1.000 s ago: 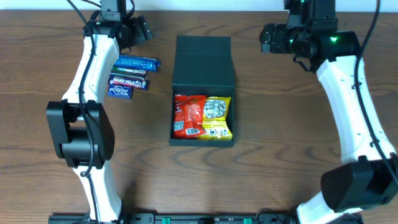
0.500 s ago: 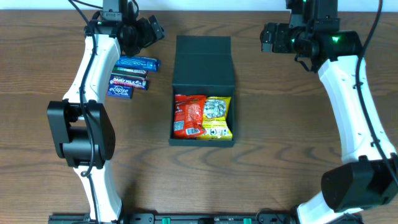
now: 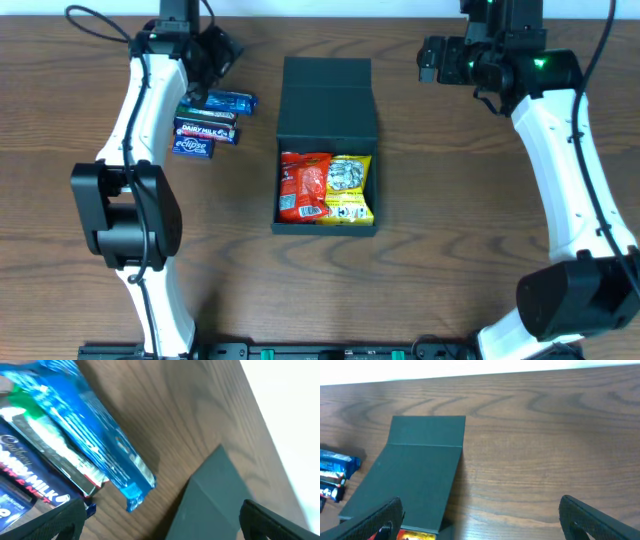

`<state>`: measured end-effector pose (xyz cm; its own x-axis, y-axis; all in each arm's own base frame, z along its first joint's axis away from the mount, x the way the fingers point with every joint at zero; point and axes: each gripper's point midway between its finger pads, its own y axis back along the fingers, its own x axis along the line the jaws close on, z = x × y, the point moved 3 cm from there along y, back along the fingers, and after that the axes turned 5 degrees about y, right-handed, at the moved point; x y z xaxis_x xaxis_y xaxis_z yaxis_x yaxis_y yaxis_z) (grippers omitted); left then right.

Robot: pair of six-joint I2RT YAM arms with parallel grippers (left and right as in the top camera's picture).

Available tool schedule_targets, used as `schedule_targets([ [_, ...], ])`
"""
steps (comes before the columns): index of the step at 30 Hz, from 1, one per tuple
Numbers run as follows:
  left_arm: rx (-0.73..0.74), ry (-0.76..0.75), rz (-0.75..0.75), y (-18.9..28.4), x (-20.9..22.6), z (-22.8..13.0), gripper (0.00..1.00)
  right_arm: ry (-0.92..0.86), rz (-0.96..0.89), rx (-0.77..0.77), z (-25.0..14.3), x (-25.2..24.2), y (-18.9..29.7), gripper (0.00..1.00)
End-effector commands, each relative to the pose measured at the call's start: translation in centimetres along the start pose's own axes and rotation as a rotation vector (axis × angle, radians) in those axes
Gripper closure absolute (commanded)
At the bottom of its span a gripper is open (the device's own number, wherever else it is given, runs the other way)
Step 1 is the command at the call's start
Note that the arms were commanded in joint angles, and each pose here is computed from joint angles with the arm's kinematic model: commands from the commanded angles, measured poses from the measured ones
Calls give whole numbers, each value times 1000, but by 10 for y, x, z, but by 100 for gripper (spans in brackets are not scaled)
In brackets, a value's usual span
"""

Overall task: Pack container
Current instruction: 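Reach the left gripper to the blue Oreo pack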

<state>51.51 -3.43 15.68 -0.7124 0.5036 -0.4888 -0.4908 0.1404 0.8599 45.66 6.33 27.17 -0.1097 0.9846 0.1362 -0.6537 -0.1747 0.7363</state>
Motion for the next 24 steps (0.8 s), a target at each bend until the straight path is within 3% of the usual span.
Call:
schedule_targets([
  [1,-58,131,-10,9,-3,26,1,-12,7,-44,9,0,12,1],
  [11,127,218,138,-42,13,26,2,-10,8,-54,12,0,12,1],
  [19,172,209,256,-55,35,13,3,-11,7,-49,11,0,12,1],
  [24,151,201,216,-62,28,19,2,-11,7,-46,10,0,12,1],
])
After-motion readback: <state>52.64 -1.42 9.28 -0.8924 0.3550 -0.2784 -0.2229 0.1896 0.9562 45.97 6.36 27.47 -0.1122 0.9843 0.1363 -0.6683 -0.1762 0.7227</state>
